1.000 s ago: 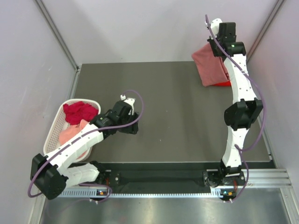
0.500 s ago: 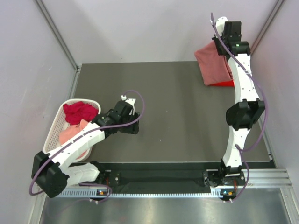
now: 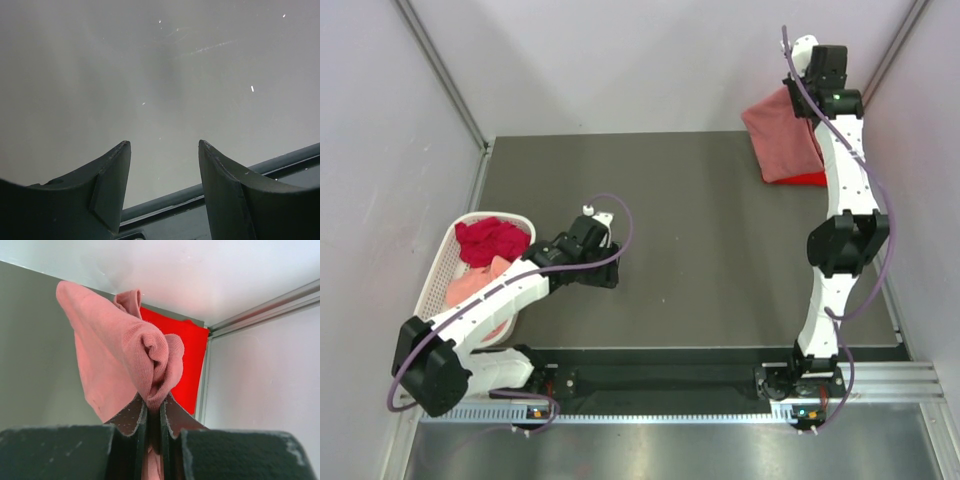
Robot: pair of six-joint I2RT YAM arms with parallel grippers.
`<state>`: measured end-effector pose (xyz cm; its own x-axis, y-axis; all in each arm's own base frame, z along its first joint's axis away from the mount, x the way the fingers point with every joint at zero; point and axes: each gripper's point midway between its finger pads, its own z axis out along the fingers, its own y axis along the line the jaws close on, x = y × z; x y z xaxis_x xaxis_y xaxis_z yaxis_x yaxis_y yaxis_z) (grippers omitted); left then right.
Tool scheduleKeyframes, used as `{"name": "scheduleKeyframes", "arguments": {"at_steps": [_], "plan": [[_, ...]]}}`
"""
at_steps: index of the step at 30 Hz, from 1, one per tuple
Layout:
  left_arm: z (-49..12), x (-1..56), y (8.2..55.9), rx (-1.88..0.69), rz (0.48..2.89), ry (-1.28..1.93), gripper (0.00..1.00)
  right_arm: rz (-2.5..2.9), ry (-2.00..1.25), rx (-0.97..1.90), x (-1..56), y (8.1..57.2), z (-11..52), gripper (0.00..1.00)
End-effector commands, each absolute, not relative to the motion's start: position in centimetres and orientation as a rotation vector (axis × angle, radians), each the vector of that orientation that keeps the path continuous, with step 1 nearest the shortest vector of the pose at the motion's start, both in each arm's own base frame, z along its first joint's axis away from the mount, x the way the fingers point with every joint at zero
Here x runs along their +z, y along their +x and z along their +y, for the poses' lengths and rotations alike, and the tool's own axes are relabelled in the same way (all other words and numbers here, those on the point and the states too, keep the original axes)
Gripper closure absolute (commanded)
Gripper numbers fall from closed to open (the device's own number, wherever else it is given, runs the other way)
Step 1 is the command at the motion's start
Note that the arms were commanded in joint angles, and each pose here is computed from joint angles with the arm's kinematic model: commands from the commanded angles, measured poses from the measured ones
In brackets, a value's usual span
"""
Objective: Fold and stack the t-shirts
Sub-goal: Neatly place the folded tshirt to the corner
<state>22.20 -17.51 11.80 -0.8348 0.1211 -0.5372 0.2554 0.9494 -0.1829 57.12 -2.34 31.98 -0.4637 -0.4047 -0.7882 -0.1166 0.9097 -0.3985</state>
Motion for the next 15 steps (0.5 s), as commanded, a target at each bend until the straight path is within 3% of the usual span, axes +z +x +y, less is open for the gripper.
{"name": "scheduleKeyframes", "arguments": {"at_steps": [1, 15], "plan": [[-18.5, 13.3, 23.4, -0.377, 2.518, 0.248, 0.38, 1.914, -0.334, -0.352, 35.1, 59.0, -2.8, 1.00], [-19.9, 13.1, 25.0, -0.373, 2.542, 0.255, 0.38, 1.934, -0.253, -0.379, 31.9, 61.4, -7.9, 1.00]]}}
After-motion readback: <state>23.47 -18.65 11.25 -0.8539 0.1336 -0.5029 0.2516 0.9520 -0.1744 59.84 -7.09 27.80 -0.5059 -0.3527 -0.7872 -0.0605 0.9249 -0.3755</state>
